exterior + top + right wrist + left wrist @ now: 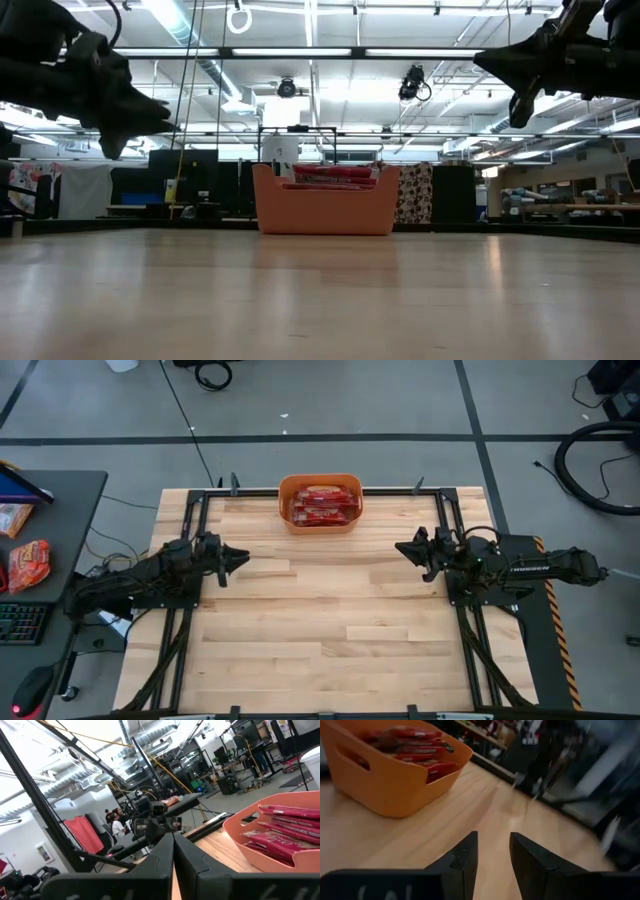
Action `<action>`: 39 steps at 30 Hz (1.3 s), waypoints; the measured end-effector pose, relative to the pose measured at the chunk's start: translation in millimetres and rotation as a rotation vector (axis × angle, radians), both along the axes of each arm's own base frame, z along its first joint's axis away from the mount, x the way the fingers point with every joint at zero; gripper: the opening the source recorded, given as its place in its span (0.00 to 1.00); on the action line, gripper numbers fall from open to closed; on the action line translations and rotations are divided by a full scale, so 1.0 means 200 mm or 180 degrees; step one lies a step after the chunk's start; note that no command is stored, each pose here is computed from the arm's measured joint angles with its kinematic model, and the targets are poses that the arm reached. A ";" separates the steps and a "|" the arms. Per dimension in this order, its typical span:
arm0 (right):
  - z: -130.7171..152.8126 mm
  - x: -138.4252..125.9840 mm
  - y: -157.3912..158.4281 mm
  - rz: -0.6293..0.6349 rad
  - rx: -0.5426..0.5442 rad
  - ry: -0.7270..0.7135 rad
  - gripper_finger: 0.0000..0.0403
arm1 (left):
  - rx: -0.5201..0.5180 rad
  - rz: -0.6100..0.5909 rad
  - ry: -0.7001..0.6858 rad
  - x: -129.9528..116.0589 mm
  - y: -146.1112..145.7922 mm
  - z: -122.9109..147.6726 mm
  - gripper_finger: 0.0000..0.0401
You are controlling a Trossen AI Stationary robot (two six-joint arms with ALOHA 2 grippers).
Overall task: Sort popcorn bags into baskets
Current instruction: Return to Home Position
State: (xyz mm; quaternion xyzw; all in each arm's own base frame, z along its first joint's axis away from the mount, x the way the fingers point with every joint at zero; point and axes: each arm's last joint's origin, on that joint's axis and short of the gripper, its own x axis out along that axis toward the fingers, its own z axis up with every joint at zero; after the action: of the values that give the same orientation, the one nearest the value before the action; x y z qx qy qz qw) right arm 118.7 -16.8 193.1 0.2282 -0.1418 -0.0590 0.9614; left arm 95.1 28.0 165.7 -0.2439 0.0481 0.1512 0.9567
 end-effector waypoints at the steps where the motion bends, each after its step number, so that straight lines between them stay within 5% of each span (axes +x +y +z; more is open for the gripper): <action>1: 0.00 0.00 0.00 0.0000 0.0000 -0.0002 0.04 | 0.0165 -0.0029 0.0065 0.00 0.00 0.00 0.29; 7: 0.02 -0.01 0.02 0.0084 -0.0013 -0.0108 0.04 | 0.0701 -0.0116 0.0159 0.00 0.00 0.00 0.29; 39: 0.03 -0.02 0.03 0.0149 -0.0020 -0.0164 0.04 | 0.0665 -0.0109 0.0133 0.00 0.00 0.00 0.29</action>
State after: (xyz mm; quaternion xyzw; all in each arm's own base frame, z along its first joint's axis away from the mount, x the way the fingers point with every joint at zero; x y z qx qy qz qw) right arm 114.6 -11.2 198.3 0.2299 -0.1612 -0.0301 0.9593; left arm 95.7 28.2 166.6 -0.1387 0.0562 0.1440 0.9782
